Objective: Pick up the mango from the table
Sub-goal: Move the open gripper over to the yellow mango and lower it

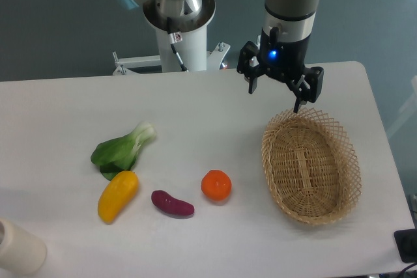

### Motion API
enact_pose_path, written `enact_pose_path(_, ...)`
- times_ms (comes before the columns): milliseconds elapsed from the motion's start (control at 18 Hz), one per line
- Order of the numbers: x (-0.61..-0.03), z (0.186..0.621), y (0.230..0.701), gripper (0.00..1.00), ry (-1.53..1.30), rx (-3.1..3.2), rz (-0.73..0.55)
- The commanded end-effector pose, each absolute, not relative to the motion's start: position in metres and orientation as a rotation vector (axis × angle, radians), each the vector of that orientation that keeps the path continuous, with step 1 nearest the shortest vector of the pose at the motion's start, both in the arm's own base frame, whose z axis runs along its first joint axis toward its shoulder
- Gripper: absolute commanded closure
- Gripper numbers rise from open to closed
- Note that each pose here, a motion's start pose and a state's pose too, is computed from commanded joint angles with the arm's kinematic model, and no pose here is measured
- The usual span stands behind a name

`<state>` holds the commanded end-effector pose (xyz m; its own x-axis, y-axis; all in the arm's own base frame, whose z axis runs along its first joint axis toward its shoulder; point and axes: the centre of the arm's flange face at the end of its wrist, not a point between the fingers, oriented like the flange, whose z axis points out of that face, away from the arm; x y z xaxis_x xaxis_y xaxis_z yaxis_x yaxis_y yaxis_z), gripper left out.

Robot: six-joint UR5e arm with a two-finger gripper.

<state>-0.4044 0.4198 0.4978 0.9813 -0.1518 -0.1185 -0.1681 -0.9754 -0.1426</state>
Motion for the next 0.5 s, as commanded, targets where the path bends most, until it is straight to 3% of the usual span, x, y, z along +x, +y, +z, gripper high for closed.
enact_pose_path(500,-0.385,0.48,0.432,0.0,0.08,-2.889,0.024)
